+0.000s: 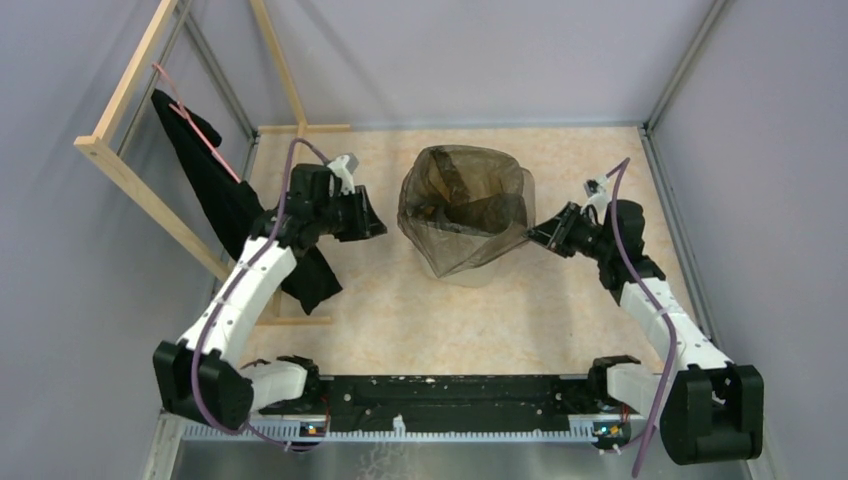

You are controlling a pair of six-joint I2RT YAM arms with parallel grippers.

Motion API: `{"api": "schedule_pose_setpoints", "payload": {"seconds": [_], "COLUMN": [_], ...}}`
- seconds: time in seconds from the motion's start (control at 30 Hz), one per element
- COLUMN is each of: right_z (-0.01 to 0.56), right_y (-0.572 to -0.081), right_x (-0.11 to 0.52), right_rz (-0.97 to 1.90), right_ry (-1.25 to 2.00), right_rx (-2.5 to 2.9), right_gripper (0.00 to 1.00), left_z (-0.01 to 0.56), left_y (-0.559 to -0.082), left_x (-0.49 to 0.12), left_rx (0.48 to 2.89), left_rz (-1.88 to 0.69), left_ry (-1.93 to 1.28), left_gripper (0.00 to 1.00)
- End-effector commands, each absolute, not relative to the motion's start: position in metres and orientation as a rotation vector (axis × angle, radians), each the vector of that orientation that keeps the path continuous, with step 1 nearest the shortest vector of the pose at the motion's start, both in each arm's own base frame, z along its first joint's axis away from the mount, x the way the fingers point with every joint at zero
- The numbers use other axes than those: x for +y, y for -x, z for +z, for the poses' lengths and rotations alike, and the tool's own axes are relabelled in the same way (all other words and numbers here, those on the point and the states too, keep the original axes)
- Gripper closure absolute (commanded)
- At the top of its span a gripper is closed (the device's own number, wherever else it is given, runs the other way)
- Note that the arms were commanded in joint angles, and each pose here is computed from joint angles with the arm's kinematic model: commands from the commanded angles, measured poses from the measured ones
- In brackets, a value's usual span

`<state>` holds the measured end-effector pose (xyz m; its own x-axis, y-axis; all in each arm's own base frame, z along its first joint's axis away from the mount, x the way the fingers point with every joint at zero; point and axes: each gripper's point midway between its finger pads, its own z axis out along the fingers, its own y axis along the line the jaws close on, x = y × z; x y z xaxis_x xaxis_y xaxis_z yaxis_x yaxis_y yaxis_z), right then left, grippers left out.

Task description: Put the trash bags into the trash bin

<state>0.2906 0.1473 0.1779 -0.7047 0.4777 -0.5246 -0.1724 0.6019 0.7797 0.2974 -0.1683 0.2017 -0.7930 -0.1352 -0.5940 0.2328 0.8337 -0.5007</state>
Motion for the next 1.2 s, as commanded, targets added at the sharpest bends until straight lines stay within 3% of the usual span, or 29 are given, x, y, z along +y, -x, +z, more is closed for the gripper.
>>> {"api": "schedule_pose_setpoints", "payload": {"seconds": [0.0, 0.1, 0.33, 0.5, 0.77, 1.03, 1.17], "right_z": [0.219, 0.221, 0.227, 0.224, 0.222, 0.206, 0.186], "right_y": [-0.299, -0.299, -0.297, -0.297, -0.298, -0.305, -0.308], "right_x": [0.152, 0.153, 0.153, 0.155, 0.155, 0.152, 0.154], "right_rz": [1.157, 1.160, 1.159, 1.172, 1.170, 1.144, 1.159], "right_ry": [-0.142, -0.129, -0.108, -0.102, -0.097, -0.130, -0.137], "right_rx": [1.927, 1.924, 1.912, 1.922, 1.926, 1.942, 1.976], "right_gripper": [0.89, 0.93, 0.94, 0.94, 0.94, 0.99, 1.00], "left_z": [0.263, 0.284, 0.302, 0.289, 0.258, 0.206, 0.183], "left_y": [-0.292, -0.294, -0.312, -0.324, -0.317, -0.324, -0.325], "left_x": [-0.154, -0.166, -0.196, -0.205, -0.219, -0.210, -0.212], "left_rx": [2.212, 2.179, 2.107, 2.128, 2.174, 2.263, 2.339], "left_rz": [-0.704, -0.796, -0.991, -1.038, -1.157, -1.047, -1.052], "left_ry": [-0.076, -0.078, -0.110, -0.099, -0.085, -0.032, -0.023], "left_gripper": [0.55, 0.41, 0.41, 0.57, 0.62, 0.94, 1.00]}}
